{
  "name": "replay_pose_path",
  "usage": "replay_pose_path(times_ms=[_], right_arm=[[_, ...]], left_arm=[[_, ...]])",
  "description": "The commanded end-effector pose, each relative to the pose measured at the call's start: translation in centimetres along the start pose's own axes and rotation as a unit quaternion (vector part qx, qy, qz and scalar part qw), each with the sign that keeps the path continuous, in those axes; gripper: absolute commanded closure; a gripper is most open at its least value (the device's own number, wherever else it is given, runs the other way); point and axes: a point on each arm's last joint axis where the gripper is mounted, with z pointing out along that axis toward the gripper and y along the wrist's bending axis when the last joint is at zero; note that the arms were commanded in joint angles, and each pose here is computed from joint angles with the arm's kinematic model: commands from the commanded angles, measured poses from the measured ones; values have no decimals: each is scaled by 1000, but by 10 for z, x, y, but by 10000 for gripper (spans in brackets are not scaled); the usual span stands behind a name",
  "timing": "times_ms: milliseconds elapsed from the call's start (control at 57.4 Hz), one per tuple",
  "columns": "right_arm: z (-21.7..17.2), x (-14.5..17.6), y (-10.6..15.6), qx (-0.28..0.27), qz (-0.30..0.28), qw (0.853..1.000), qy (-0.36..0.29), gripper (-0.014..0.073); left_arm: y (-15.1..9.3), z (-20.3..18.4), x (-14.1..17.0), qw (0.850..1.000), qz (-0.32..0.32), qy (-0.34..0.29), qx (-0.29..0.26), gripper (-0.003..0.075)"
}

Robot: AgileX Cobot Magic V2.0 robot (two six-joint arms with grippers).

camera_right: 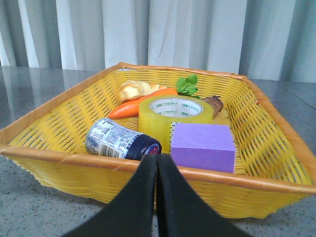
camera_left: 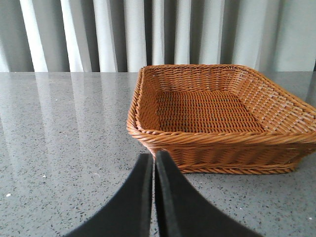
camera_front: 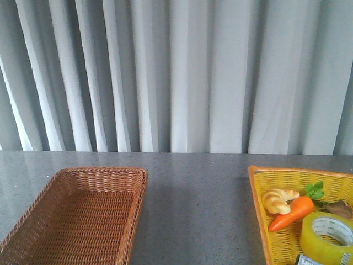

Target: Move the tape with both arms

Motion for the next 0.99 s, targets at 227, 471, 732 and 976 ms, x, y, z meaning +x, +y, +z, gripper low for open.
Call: replay_pose_path(times_ms=[227, 471, 732, 976], right_arm=[[-7, -32, 3, -27, 61, 981, -183, 602], [-30, -79, -1, -75, 189, 909, -365, 602], [-38, -166, 1, -67, 104, 947, -296, 602], [21, -220, -12, 11, 122, 985, -125, 602]], left_arm=[[-3, -4, -20, 995, -18, -98, 17, 726], [-3, -21, -59, 931, -177, -309, 77, 726], [-12, -29, -109, 952, -80, -287, 67, 726], [-19, 17, -198, 990, -56, -124, 30, 726]])
